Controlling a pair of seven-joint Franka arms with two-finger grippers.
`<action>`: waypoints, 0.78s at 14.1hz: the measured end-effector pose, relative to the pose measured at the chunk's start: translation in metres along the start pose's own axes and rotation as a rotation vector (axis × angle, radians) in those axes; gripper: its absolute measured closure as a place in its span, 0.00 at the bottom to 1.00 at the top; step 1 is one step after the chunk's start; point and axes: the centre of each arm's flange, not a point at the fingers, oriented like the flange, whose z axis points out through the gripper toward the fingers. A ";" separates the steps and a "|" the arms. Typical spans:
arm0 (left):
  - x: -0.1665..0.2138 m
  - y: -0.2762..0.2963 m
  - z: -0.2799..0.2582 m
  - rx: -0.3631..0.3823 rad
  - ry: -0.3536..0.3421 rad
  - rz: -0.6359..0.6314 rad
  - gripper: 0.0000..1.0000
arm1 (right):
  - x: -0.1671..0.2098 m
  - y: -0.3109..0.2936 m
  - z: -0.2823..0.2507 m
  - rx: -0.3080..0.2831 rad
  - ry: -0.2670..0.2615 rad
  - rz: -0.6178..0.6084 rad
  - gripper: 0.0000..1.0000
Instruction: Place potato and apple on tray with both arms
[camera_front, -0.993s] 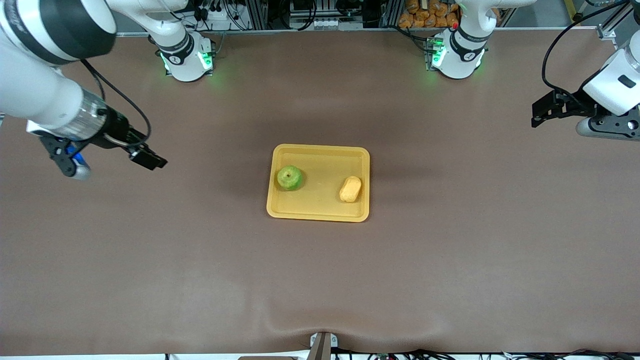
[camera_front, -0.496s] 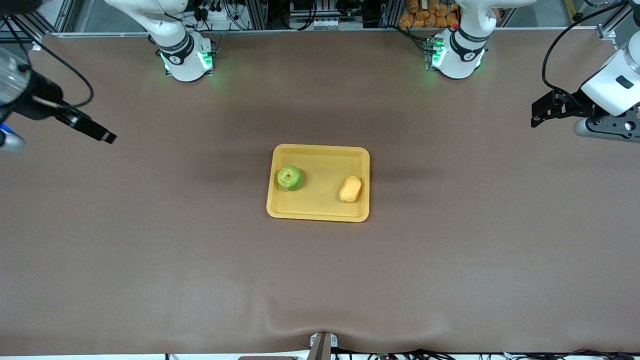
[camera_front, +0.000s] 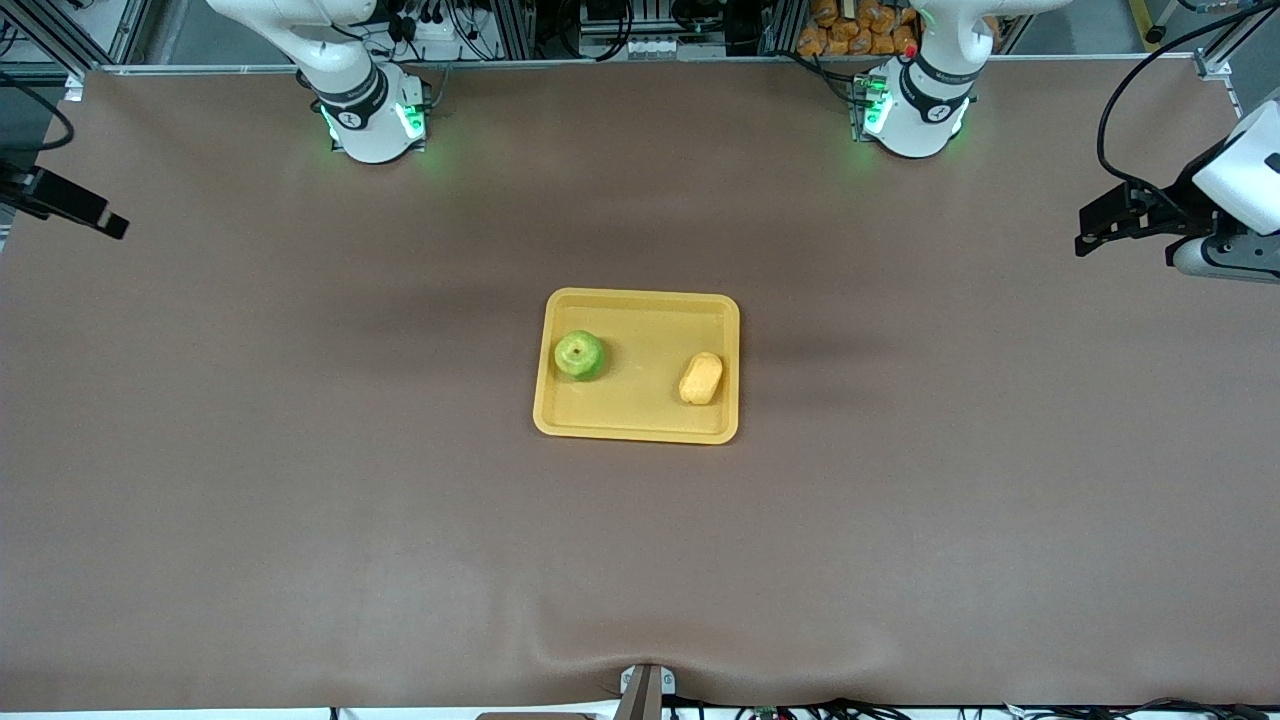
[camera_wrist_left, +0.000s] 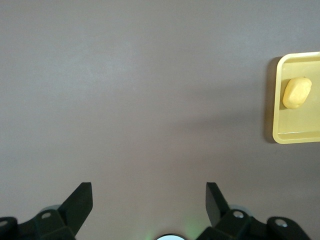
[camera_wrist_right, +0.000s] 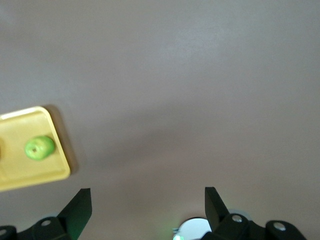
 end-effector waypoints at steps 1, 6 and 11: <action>0.000 0.001 0.000 0.000 0.000 0.002 0.00 | -0.001 -0.004 0.001 -0.001 -0.004 -0.029 0.00; 0.000 0.004 0.000 0.000 0.000 0.009 0.00 | -0.005 -0.031 -0.001 -0.023 0.013 -0.085 0.00; 0.001 0.004 0.001 0.000 -0.004 0.034 0.00 | -0.007 -0.033 -0.021 -0.109 0.069 -0.103 0.00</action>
